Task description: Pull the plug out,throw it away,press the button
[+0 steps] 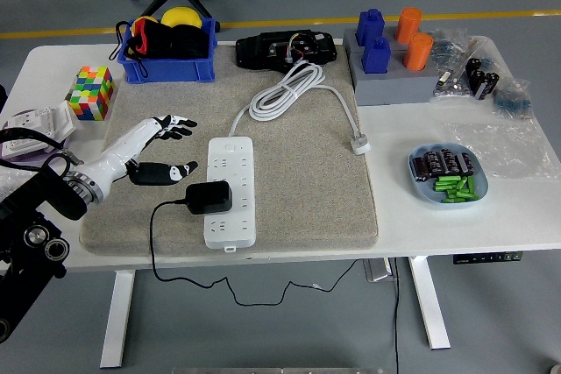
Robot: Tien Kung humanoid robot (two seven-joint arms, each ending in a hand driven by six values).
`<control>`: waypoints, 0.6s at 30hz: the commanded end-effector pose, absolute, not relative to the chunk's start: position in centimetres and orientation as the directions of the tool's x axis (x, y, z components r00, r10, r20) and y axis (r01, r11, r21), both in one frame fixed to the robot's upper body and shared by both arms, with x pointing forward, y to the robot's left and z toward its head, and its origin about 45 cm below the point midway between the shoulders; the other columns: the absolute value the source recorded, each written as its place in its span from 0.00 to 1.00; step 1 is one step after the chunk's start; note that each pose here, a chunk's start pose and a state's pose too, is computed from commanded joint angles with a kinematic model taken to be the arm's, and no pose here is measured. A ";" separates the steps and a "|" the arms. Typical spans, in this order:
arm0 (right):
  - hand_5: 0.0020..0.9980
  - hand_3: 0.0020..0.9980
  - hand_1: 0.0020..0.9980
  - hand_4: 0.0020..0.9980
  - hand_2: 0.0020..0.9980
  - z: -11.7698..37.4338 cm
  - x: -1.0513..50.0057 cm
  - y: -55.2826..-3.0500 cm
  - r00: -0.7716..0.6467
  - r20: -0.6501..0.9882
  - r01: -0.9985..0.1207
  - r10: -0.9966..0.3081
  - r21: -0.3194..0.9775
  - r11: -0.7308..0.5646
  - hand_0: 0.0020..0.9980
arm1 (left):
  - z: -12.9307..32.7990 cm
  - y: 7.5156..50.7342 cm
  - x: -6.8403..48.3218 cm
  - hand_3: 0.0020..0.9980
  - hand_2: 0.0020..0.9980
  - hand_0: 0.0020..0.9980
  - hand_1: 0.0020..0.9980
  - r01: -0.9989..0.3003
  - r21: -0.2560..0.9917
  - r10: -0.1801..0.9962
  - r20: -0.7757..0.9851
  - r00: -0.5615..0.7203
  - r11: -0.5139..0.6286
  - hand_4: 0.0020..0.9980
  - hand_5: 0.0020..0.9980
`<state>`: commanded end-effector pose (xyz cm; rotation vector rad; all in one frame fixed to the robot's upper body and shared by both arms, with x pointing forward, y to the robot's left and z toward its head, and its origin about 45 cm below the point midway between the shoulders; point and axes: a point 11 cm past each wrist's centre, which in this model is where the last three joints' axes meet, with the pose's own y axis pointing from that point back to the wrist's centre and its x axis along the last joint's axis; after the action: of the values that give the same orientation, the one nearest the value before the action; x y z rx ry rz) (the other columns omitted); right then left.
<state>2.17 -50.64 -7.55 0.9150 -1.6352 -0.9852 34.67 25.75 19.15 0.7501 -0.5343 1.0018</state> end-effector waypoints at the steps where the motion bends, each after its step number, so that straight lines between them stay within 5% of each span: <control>1: 0.60 0.65 0.68 0.75 0.66 -7.6 2.2 -50.6 -0.236 0.354 -0.110 -0.905 0.916 0.387 0.73 | 19.0 25.6 34.6 0.92 0.89 0.87 0.89 -0.887 0.317 0.542 0.706 0.456 0.335 1.00 0.30; 17: 0.60 0.65 0.68 0.75 0.66 -7.7 2.2 -50.4 -0.237 0.353 -0.113 -0.905 0.915 0.387 0.73 | 17.0 24.1 33.8 0.89 0.87 0.87 0.89 -0.858 0.364 0.475 0.720 0.506 0.363 1.00 0.22; 18: 0.60 0.65 0.68 0.75 0.66 -7.7 2.3 -50.4 -0.237 0.352 -0.115 -0.905 0.915 0.386 0.73 | 16.9 24.1 33.8 0.81 0.76 0.86 0.82 -0.858 0.366 0.471 0.723 0.505 0.359 1.00 0.00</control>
<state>2.25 -50.39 -7.68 0.9189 -1.6394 -0.9843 33.81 24.06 16.93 0.8081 -0.5589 0.9165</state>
